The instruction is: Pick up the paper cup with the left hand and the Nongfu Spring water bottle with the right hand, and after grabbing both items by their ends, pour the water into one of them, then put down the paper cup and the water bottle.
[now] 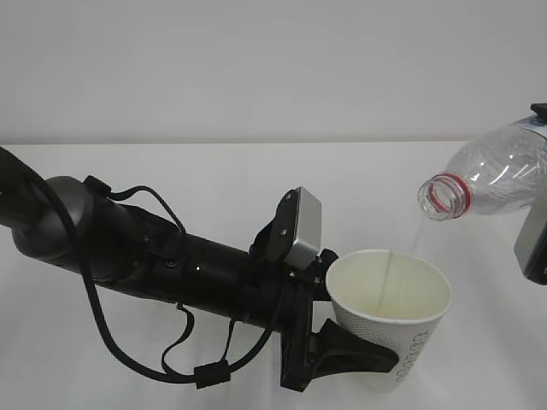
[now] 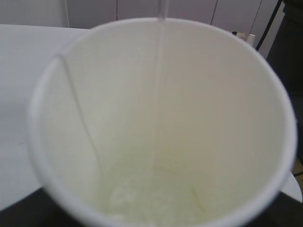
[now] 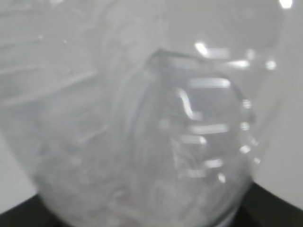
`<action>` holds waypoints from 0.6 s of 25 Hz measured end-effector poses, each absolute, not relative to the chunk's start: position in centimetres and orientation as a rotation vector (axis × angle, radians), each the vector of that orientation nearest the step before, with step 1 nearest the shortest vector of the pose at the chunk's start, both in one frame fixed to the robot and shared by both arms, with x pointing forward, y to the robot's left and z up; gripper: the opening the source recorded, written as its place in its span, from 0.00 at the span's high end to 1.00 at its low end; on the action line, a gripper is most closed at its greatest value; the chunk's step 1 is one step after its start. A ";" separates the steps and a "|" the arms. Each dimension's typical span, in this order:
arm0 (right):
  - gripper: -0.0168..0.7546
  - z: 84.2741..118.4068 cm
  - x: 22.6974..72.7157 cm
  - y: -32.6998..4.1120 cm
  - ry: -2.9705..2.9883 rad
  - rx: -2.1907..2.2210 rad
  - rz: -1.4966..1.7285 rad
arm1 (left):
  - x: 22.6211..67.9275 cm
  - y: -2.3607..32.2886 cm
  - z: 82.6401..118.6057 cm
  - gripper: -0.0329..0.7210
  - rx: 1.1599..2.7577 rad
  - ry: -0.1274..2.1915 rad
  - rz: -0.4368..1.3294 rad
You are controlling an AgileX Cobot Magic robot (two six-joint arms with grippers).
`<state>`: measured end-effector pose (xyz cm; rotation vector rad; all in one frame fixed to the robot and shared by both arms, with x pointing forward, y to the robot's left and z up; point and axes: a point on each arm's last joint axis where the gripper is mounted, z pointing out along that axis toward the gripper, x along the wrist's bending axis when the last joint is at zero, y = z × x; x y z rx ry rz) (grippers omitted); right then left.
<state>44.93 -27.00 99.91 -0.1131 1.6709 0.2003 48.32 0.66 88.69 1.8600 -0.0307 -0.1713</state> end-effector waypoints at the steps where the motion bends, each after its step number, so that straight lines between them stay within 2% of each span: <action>1: 0.40 99.9 44.9 -27.0 1.671 -0.113 0.200 | 48.3 0.7 88.7 0.26 1.860 -0.031 -0.171; 15: 0.40 99.9 44.9 -27.0 1.669 -0.113 0.201 | 48.3 0.7 88.7 0.26 1.860 -0.031 -0.171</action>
